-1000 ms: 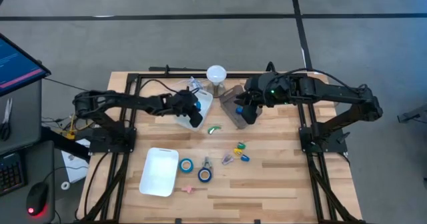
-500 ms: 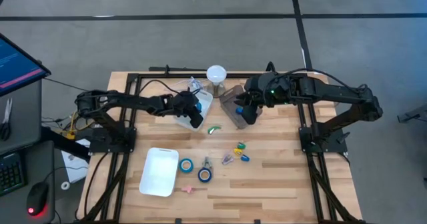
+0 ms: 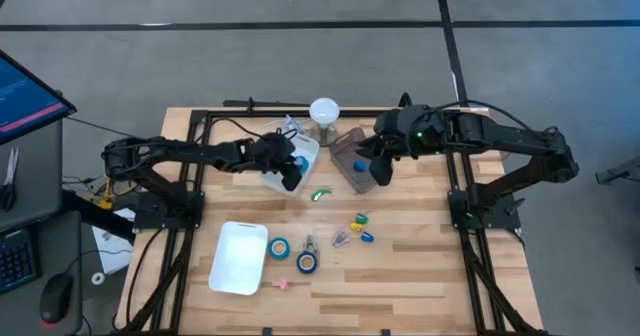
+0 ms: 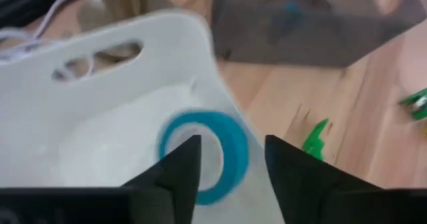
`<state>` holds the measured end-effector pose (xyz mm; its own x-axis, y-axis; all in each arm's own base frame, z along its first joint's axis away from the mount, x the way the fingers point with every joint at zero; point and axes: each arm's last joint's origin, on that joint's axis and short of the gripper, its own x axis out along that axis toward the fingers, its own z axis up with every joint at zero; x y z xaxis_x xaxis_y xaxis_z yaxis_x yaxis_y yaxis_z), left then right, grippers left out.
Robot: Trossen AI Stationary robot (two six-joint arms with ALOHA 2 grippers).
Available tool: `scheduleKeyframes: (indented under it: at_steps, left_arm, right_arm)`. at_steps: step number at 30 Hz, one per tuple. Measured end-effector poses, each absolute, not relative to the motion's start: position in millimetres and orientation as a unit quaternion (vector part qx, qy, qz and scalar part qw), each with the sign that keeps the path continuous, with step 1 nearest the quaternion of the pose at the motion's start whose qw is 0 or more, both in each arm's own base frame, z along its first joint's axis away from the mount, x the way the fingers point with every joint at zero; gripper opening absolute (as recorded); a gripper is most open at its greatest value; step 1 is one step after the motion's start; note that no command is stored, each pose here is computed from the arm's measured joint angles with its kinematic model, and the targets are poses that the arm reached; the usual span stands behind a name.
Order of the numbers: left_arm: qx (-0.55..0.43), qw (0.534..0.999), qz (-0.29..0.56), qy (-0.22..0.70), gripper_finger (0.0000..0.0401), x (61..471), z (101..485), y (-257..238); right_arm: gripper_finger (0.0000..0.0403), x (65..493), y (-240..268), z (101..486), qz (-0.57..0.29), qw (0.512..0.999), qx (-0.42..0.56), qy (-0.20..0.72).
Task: Pick and place Stapler, Stapler remover, tape
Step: Put the right blue tape into the top white bin, then put the purple staple remover into the bottom white bin
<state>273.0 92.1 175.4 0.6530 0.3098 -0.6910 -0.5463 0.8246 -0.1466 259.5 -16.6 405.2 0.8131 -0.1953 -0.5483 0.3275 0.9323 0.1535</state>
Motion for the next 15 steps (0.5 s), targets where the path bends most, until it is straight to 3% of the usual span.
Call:
scheduleKeyframes:
  at_steps: [7,15]
  left_arm:
    - [-0.173,0.886,0.248,0.353,0.0196,270,174,93]
    - [-0.177,0.925,0.205,0.268,0.0155,258,219,83]
  right_arm:
    - [0.0095,253,-16,408,-0.139,0.944,0.125,0.272]
    - [0.0095,251,-15,409,-0.126,0.945,0.129,0.273]
